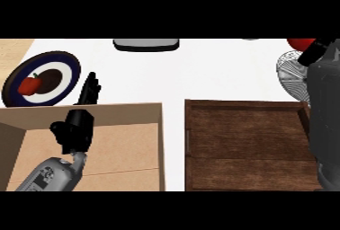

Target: Pick the tomato from the tray and place it in the tiered basket

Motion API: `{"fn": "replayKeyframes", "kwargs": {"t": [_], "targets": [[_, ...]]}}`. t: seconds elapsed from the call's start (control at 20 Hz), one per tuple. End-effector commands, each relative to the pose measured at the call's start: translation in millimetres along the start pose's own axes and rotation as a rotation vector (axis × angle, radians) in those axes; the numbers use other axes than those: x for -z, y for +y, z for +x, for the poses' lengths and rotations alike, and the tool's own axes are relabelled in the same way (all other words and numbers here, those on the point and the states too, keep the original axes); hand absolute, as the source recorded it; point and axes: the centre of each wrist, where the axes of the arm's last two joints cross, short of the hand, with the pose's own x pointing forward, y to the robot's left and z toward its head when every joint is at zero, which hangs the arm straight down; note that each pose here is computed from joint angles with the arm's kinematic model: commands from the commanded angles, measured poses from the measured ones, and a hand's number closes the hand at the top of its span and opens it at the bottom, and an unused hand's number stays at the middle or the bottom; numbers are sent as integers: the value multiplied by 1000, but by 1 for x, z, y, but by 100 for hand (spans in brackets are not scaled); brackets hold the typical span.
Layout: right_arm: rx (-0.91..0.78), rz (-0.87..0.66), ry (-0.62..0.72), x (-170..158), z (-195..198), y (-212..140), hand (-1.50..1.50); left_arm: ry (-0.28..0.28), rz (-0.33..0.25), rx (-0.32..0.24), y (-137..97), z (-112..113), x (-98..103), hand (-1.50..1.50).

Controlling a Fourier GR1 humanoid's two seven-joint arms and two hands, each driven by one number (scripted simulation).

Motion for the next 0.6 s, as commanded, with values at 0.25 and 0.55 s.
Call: {"fn": "replayKeyframes", "kwargs": {"t": [0.25,0.55], "targets": [[268,31,111,26,-14,-52,150,-1,-72,18,3,1,1,0],[222,0,139,85,-18,-44,150,-11,-77,35,-6,0,5,0]]}}
